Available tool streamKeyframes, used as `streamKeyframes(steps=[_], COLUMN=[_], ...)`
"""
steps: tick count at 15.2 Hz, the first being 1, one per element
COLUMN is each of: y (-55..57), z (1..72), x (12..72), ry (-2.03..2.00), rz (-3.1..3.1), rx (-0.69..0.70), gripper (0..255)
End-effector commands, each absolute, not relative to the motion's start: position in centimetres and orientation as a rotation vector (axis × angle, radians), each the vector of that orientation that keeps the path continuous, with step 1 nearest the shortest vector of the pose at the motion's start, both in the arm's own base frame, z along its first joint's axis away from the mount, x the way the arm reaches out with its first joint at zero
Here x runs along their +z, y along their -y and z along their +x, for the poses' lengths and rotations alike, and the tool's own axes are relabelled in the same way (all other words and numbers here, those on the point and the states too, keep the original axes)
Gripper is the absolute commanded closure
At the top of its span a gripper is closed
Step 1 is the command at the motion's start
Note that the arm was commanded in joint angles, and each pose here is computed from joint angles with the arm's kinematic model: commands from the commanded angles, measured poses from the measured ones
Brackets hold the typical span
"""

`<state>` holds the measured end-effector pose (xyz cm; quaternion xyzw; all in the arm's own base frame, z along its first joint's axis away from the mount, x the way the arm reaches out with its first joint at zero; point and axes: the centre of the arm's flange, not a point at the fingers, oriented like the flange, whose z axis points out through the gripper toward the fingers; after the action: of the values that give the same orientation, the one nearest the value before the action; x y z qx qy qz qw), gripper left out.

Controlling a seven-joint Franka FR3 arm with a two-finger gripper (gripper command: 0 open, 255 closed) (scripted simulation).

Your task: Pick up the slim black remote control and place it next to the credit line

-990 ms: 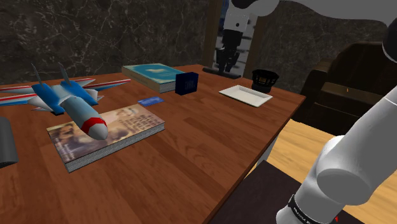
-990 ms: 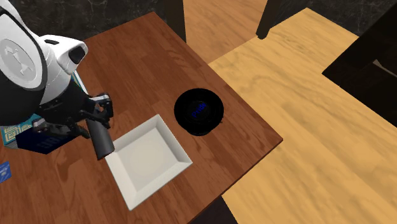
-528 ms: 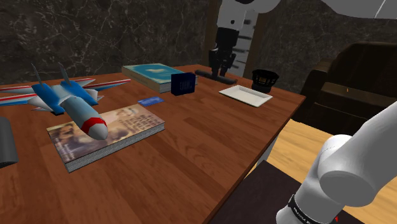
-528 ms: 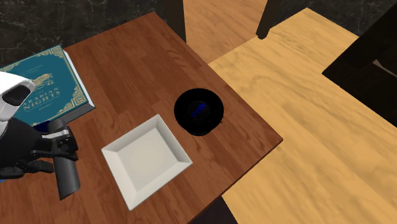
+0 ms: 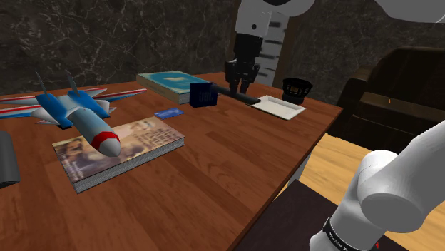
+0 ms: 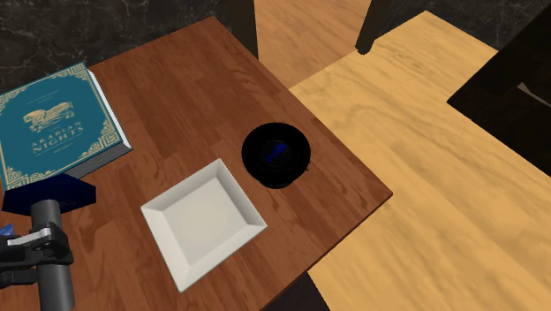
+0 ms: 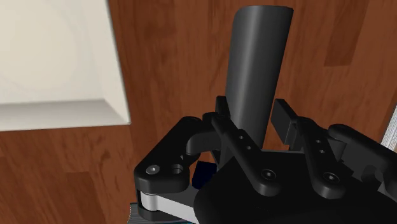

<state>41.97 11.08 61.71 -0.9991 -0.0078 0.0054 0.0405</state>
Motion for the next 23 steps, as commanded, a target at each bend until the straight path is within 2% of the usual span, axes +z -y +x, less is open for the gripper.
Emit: streamKeyframes(steps=[1,11,19,20,23], y=[-11.2,-11.2,-11.2,-11.2,-11.2], z=[42.0,42.0,42.0,42.0,42.0], x=[60.7,55.0,55.0,55.0,55.0], ry=[0.023,0.023,0.023,0.023,0.023], rz=[-3.060,-3.060,-3.060,-3.060,-3.060], rx=[0.016,0.016,0.016,0.016,0.016], gripper=[255,255,255,0,0])
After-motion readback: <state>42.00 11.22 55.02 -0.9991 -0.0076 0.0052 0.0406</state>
